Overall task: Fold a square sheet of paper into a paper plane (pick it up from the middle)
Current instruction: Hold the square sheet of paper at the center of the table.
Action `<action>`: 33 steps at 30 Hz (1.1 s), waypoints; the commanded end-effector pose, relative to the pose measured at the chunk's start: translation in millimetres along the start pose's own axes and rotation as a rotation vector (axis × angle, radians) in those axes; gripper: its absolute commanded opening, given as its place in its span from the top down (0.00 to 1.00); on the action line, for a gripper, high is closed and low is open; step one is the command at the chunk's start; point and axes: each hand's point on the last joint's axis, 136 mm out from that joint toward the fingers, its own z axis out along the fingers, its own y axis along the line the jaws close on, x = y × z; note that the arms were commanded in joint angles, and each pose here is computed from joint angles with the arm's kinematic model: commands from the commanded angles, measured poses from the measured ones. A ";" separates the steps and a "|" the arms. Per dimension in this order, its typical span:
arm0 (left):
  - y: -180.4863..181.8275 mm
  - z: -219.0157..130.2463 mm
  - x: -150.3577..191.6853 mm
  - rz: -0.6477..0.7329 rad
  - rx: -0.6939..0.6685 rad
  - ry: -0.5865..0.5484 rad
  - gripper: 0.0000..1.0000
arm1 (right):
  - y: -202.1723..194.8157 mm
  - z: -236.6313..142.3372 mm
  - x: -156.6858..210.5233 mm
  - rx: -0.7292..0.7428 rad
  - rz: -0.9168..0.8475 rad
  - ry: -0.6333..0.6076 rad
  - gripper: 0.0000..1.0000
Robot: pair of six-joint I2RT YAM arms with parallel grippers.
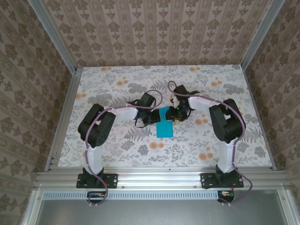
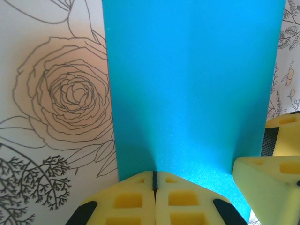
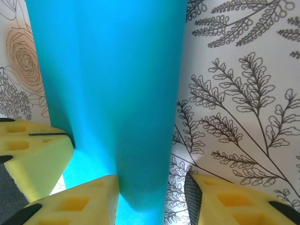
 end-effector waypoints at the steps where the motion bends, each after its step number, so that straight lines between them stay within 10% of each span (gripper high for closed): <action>1: 9.0 9.8 10.0 0.005 -0.041 0.046 0.92 | -8.8 13.3 10.0 0.034 0.001 0.056 0.58; 33: -13.1 -36.0 -16.9 -0.005 0.059 -0.129 0.80 | -21.6 25.3 17.2 0.085 -0.018 0.096 0.65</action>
